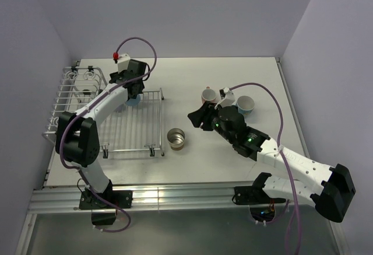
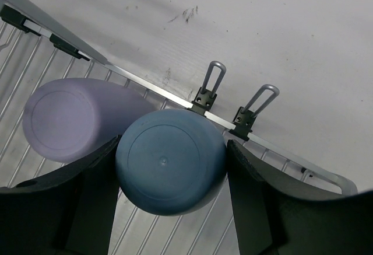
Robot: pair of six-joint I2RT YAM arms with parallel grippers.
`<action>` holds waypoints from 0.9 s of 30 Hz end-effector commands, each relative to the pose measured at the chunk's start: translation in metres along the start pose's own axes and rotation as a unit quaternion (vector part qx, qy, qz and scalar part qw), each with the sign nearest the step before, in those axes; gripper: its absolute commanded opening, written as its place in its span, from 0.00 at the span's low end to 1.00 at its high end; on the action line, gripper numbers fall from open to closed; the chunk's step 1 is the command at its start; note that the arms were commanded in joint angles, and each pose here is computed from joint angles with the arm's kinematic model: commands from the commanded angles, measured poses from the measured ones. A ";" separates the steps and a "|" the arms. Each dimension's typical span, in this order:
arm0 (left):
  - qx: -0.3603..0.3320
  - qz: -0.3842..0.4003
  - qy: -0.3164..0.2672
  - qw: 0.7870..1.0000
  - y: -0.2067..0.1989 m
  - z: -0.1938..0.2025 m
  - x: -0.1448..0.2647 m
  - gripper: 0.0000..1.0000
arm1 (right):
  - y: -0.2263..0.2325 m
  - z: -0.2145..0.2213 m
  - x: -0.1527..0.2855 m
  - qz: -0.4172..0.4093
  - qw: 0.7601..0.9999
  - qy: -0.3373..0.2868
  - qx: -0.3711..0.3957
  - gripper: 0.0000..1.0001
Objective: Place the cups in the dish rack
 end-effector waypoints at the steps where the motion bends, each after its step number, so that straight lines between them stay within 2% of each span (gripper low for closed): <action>1: 0.019 -0.015 -0.027 0.999 0.000 -0.006 -0.007 0.00 | 0.012 -0.015 -0.001 -0.018 1.000 -0.025 0.001 0.59; 6: 0.021 -0.024 -0.025 0.999 0.000 0.001 -0.011 0.03 | 0.010 -0.013 -0.003 -0.016 1.000 -0.024 0.002 0.59; 9: 0.026 -0.025 -0.024 0.999 0.001 0.003 -0.011 0.20 | 0.010 -0.011 -0.005 -0.014 1.000 -0.020 0.004 0.59; 10: 0.025 -0.024 -0.022 0.999 0.001 0.005 -0.012 0.34 | 0.011 -0.011 -0.005 -0.015 1.000 -0.019 0.004 0.59; 12: 0.024 -0.025 -0.021 0.999 0.001 0.008 -0.012 0.47 | 0.010 -0.010 -0.007 -0.014 1.000 -0.018 0.005 0.58; 13: 0.024 -0.023 -0.022 0.999 0.001 0.008 -0.011 0.57 | 0.009 -0.010 -0.007 -0.014 1.000 -0.017 0.004 0.58; 16: 0.024 -0.025 -0.021 0.999 0.001 0.009 -0.011 0.72 | 0.010 -0.009 -0.007 -0.015 1.000 -0.017 0.003 0.58; 22: 0.025 -0.017 -0.022 0.999 -0.003 0.008 -0.008 0.84 | 0.008 -0.008 -0.007 -0.012 1.000 -0.017 0.002 0.58; 27: 0.024 -0.009 -0.030 0.999 -0.005 0.004 -0.001 0.88 | 0.006 -0.007 -0.007 -0.009 1.000 -0.017 0.002 0.58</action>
Point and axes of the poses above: each gripper's point midway between its finger pads, its own x axis back along the fingers, its own y axis along the line the jaws close on, z = x × y, the point moved 5 cm from there along x, back along the fingers, and after that the axes turned 3 degrees about -x, right-handed, at the moved point
